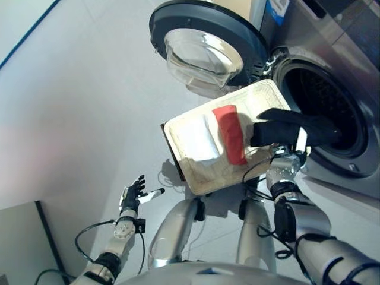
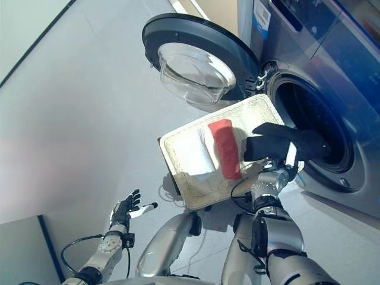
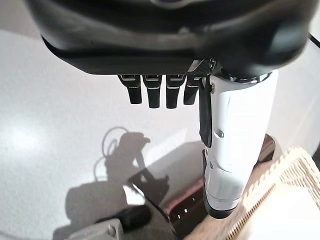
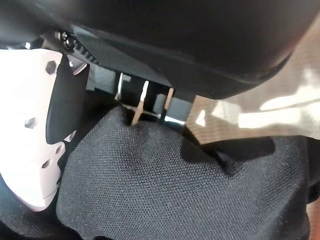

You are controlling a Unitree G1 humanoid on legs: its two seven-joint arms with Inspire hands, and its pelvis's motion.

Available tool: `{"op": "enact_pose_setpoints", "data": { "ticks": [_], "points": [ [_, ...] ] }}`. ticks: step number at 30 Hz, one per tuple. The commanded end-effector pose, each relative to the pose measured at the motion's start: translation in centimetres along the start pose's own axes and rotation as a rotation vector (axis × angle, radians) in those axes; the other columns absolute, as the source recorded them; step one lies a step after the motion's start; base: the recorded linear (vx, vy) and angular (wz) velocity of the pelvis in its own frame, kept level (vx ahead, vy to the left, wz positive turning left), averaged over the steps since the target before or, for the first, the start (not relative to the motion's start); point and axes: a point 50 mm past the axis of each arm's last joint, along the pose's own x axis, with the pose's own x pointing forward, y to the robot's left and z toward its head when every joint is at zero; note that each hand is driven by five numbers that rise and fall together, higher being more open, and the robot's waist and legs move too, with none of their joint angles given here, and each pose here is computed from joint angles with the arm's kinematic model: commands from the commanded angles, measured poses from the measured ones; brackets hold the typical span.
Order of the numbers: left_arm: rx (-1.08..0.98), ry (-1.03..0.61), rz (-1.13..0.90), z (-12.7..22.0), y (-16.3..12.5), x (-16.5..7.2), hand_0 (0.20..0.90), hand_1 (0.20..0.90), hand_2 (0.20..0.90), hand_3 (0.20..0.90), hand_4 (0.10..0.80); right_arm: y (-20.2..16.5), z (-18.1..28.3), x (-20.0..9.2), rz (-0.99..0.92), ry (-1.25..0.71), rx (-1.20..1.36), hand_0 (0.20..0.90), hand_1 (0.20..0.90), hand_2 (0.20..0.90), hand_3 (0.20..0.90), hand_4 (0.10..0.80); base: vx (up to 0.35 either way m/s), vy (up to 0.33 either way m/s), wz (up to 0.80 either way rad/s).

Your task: Pick up the clothes and place them into the washing machine

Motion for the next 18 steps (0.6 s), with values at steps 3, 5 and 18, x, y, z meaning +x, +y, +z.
{"op": "enact_pose_setpoints", "data": {
  "ticks": [3, 5, 18],
  "points": [
    [0.012, 0.006, 0.011, -1.0, 0.5, -0.5, 0.900, 0.900, 0.900, 0.900, 0.800, 10.2, 8.4, -0.4, 0.264, -0.318, 0.129, 0.200, 0.200, 0.200, 0.200, 0.300, -0.012, 0.034, -0.03],
    [0.007, -0.005, 0.004, -0.7, 0.4, -0.4, 0.900, 0.900, 0.900, 0.900, 0.800, 13.3, 10.9, -1.2, 0.321, -0.390, 0.149, 0.200, 0.200, 0.200, 0.200, 0.300, -0.032, 0.021, -0.09],
    [0.008, -0.040, 0.111, 0.1, 4.0, -0.3, 0.900, 0.900, 0.900, 0.900, 0.800, 27.0, 21.3, -12.3, 0.741, -0.808, 0.132, 0.900, 0.900, 0.900, 0.900, 0.800, -0.046, -0.064, 0.06]
  ]
}}
